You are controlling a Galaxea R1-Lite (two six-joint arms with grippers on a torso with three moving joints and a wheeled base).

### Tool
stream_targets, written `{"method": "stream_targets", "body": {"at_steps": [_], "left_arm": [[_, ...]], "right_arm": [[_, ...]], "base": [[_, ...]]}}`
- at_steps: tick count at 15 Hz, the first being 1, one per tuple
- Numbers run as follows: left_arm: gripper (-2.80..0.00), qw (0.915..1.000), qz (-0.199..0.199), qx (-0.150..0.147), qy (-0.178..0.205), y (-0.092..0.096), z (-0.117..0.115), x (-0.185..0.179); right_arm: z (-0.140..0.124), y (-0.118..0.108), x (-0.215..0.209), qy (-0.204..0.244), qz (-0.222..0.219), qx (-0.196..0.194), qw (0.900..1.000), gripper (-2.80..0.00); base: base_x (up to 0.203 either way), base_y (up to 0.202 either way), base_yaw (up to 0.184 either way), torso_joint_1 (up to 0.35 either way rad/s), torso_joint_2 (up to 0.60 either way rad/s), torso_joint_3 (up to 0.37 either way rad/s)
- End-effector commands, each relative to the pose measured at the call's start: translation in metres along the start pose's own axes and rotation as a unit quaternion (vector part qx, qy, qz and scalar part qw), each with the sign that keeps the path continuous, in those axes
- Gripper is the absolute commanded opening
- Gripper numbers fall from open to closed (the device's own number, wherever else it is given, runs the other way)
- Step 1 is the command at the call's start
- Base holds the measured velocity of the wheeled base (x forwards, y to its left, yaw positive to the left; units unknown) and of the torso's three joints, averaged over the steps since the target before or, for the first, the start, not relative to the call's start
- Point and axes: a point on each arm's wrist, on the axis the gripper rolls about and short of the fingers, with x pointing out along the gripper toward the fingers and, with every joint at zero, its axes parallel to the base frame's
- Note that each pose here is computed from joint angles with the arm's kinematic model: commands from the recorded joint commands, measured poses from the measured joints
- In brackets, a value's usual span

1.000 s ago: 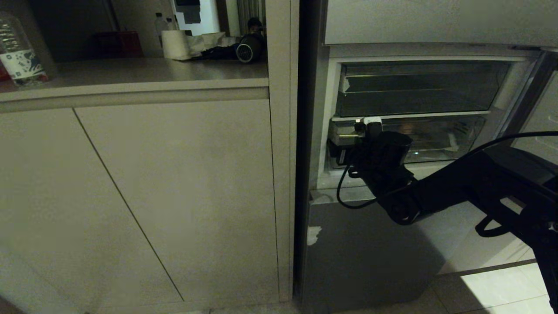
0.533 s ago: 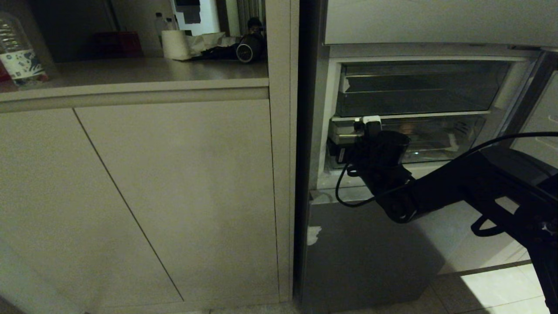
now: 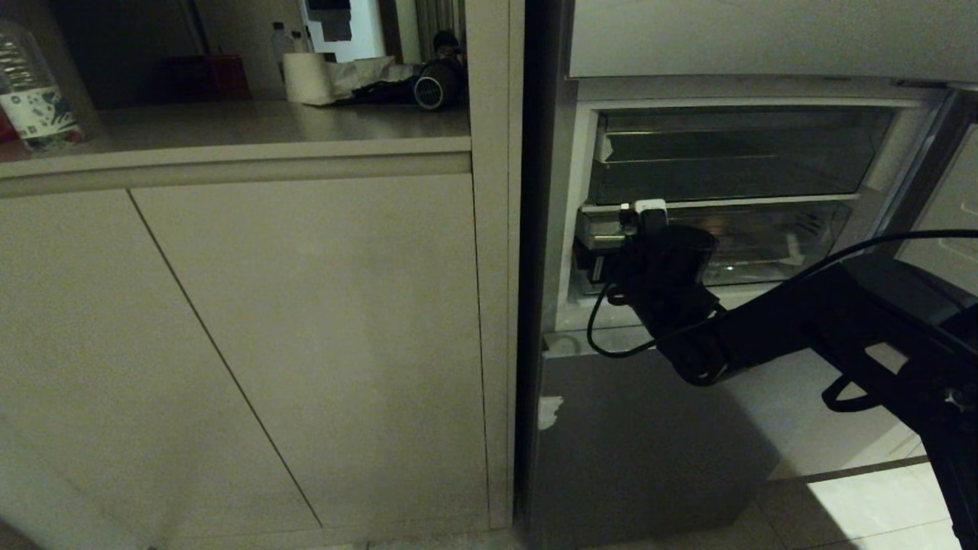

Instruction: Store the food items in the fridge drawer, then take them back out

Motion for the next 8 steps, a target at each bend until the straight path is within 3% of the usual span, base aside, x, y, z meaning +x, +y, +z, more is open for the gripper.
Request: {"method": "stream_targets", "body": {"at_steps": [1, 8], "left_arm": [[-2.80, 1.0000, 0.000, 0.000, 0.001, 0.0000, 0.0001, 0.0001], [-2.80, 1.0000, 0.000, 0.000, 0.001, 0.0000, 0.0001, 0.0001]], "right_arm": [[-0.0021, -0.0011, 0.0034, -0.001, -0.002, 0.000, 1.000, 0.00], [-0.0052, -0.0038, 0.0074, -0.003, -0.005, 0.002, 1.000, 0.00]], "base": [[0.000, 0.000, 0.000, 0.000, 0.00, 0.000], [0.000, 0.000, 0.000, 0.000, 0.00, 0.000]]}}
